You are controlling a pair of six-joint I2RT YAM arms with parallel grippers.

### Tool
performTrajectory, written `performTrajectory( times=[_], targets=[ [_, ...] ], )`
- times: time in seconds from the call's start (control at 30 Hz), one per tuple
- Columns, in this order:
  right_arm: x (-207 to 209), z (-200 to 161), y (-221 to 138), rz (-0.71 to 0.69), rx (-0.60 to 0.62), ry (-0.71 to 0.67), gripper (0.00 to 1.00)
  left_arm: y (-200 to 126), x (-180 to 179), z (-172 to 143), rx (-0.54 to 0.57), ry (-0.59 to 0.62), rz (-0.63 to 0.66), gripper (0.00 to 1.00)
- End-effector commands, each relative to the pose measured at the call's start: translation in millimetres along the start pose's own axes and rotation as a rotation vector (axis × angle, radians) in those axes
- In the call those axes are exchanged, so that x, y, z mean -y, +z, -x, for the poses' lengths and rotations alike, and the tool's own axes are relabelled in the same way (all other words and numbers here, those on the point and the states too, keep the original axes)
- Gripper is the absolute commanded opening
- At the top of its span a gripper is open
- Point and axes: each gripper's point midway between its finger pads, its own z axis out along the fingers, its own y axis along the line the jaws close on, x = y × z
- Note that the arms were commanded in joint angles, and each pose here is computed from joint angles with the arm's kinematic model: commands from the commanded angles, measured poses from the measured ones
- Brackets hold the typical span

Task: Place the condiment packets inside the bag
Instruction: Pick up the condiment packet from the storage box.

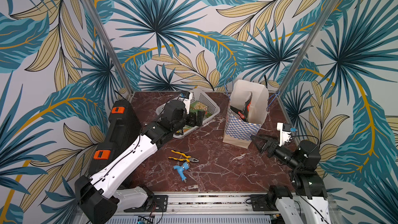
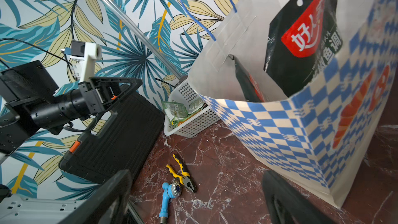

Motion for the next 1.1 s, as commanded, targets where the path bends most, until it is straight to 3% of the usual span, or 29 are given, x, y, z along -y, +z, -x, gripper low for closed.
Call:
performTrajectory(
  times=[0.0, 0.33, 0.47, 0.57, 0.83, 1.07],
  targets=[
    [-7.8, 5.7, 3.8, 0.013, 0.005, -0.06, 0.99, -7.1, -50.8, -10.6, 0.027, -0.129, 0.191, 1.0],
    [-11.9, -13.9, 20.3, 0.013, -0.083, -0.107, 0.98, -8.6, -144.0, -35.4, -0.072, -0.34, 0.52, 1.0],
    [-10.1, -22.1, 24.8, -0.001, -0.121, -0.109, 0.96, -8.5, -175.1, -43.4, -0.106, -0.424, 0.657, 0.92],
    [-9.6, -27.3, 28.7, -0.008, -0.146, -0.115, 0.94, -0.8, -187.3, -43.6, -0.126, -0.474, 0.689, 0.88],
    [-10.9, -36.3, 31.2, -0.012, -0.182, -0.131, 0.9, 27.3, -212.1, -42.3, -0.191, -0.532, 0.74, 0.61],
    [-7.0, -40.6, 31.3, -0.022, -0.188, -0.129, 0.9, 45.1, -226.9, -53.5, -0.233, -0.567, 0.77, 0.61]
  ],
)
